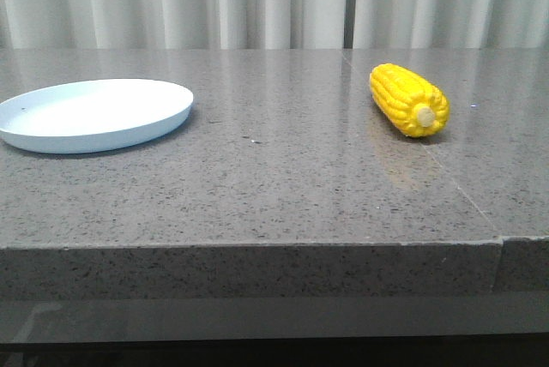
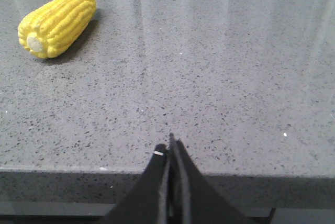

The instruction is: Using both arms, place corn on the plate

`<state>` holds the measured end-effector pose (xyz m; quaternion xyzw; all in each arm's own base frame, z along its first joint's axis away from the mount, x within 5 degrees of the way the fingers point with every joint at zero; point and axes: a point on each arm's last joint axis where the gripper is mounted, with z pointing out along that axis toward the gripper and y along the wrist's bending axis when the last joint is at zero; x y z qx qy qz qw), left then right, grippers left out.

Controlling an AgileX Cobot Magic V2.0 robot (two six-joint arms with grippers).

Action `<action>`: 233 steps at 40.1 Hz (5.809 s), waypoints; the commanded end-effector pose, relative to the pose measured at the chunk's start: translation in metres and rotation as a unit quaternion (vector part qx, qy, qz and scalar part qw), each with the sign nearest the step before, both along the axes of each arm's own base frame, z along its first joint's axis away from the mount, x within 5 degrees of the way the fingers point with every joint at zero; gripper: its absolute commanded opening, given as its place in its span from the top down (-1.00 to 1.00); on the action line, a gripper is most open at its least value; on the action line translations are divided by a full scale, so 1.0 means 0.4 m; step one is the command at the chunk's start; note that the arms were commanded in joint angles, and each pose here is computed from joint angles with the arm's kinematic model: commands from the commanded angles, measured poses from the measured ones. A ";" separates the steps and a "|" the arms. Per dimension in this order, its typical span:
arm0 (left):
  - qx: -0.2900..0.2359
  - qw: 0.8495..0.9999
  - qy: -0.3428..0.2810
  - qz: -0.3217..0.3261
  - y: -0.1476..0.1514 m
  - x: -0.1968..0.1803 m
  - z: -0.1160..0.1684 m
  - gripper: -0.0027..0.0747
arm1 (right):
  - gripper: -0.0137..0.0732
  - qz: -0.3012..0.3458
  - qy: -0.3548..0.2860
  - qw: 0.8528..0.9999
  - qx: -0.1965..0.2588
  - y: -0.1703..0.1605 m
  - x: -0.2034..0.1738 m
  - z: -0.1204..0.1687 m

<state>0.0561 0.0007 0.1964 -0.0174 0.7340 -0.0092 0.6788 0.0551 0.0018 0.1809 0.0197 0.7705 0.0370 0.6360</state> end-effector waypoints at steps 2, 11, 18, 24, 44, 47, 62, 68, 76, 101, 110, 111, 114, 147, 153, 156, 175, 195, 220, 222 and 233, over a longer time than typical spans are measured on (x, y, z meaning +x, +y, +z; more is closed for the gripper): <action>-0.002 0.999 -0.054 0.000 0.000 -0.003 0.023 0.98 | 0.90 -0.004 -0.053 0.999 -0.011 -0.002 0.000 0.034; -0.002 0.999 -0.054 0.000 0.000 -0.003 0.023 0.98 | 0.90 -0.004 -0.053 0.999 -0.011 -0.002 0.000 0.034; -0.002 0.999 -0.054 0.000 0.000 -0.003 0.023 0.98 | 0.90 -0.004 -0.053 0.999 -0.011 -0.002 0.000 0.034; -0.002 0.999 -0.054 0.000 0.000 -0.003 0.023 0.98 | 0.90 -0.004 -0.054 0.998 -0.011 -0.002 0.000 0.034; -0.002 0.998 -0.061 0.000 0.000 -0.003 0.026 0.98 | 0.90 -0.004 -0.065 0.998 -0.011 -0.002 0.001 0.039; -0.002 0.997 -0.081 0.000 0.000 -0.003 0.035 0.98 | 0.90 -0.004 -0.076 0.997 -0.010 -0.002 0.001 0.045; -0.001 0.972 -0.236 -0.002 -0.001 -0.042 0.188 0.98 | 0.90 -0.005 -0.161 0.987 -0.008 -0.002 -0.032 0.196; -0.001 0.979 -0.203 -0.001 -0.001 -0.052 0.269 0.98 | 0.90 -0.006 -0.152 0.988 -0.008 -0.003 -0.055 0.297; -0.002 0.996 -0.090 0.001 0.000 0.012 0.334 0.98 | 0.89 -0.006 -0.112 0.994 -0.009 -0.002 -0.009 0.407; 0.000 0.998 -0.067 0.001 0.001 0.060 0.352 -0.23 | -0.28 -0.005 -0.072 0.997 -0.010 -0.001 0.049 0.425; 0.000 0.998 -0.067 0.001 0.001 0.060 0.352 -0.75 | -0.77 -0.005 -0.073 0.997 -0.010 -0.001 0.049 0.425; 0.000 0.998 -0.067 0.001 0.001 0.060 0.352 -0.75 | -0.77 -0.005 -0.073 0.997 -0.010 -0.001 0.049 0.425; 0.000 0.998 -0.068 0.001 0.001 0.060 0.352 -0.74 | -0.77 -0.005 -0.073 0.997 -0.010 -0.001 0.049 0.425; -0.004 0.959 0.277 -0.053 -0.062 0.427 0.414 -0.67 | -0.77 -0.005 -0.073 0.997 -0.010 -0.001 0.049 0.425; -0.010 0.927 0.368 -0.070 -0.096 0.515 0.384 -0.67 | -0.77 -0.005 -0.073 0.997 -0.010 -0.001 0.049 0.425; -0.006 0.912 0.404 -0.075 -0.112 0.560 0.354 -0.67 | -0.77 -0.005 -0.073 0.997 -0.010 -0.001 0.049 0.425; -0.022 0.869 0.489 -0.071 -0.141 0.712 0.215 -0.53 | -0.77 -0.005 -0.073 0.997 -0.010 -0.001 0.049 0.425; -0.030 0.869 0.488 -0.072 -0.144 0.721 0.204 0.61 | -0.77 -0.005 -0.073 0.997 -0.010 -0.001 0.049 0.425; -0.061 0.899 0.426 -0.085 -0.151 0.705 0.299 0.98 | -0.77 -0.005 -0.073 0.997 -0.010 -0.001 0.049 0.425; -0.069 0.904 0.412 -0.089 -0.153 0.701 0.325 0.98 | -0.77 -0.005 -0.073 0.997 -0.010 -0.001 0.049 0.425; -0.105 0.905 0.385 -0.144 -0.214 0.697 0.420 0.98 | -0.77 -0.005 -0.073 0.997 -0.010 -0.001 0.049 0.425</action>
